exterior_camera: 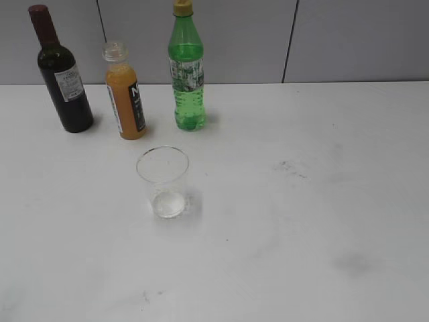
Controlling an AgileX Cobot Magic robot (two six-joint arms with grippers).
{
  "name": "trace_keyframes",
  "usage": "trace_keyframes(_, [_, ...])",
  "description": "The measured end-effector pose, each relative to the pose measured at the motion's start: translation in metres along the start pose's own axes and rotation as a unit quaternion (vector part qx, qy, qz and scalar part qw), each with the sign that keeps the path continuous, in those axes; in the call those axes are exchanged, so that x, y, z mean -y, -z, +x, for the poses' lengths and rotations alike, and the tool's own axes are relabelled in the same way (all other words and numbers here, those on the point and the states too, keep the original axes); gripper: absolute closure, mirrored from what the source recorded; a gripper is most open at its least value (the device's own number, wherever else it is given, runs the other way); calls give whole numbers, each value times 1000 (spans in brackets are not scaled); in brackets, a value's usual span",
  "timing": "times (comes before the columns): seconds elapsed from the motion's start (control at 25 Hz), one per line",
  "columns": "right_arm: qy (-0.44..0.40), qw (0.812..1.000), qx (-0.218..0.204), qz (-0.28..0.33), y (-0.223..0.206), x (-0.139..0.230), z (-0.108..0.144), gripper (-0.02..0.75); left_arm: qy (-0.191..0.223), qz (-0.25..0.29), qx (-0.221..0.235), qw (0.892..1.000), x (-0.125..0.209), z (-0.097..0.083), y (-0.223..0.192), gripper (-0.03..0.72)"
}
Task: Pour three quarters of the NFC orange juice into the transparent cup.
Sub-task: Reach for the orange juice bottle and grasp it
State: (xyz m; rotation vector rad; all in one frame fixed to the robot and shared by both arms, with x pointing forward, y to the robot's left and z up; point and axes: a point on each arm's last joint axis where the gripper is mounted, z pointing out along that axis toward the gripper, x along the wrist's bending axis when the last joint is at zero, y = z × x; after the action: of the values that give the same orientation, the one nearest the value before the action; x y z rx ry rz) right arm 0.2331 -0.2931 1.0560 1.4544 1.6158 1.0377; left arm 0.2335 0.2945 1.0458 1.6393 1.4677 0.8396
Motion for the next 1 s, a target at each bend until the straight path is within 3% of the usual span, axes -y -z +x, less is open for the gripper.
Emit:
trace_keyframes(0.16, [0,1000,0,0,0,0,0,147,6,9,5,1000,-9,0,-7,7])
trace_keyframes(0.32, [0,1000,0,0,0,0,0,147,25,-51,27,998,-37,-2,-21,4])
trace_keyframes(0.4, [0,1000,0,0,0,0,0,147,15,-68,26,997,-50,-1,-32,8])
trace_keyframes(0.52, [0,1000,0,0,0,0,0,147,1,-69,17,997,-68,3,-56,24])
trace_keyframes(0.8, [0,1000,0,0,0,0,0,147,13,-97,-10,995,-99,13,-125,44])
trace_keyframes(1.0, [0,1000,0,0,0,0,0,147,-20,-118,9,993,-107,-1,-177,59])
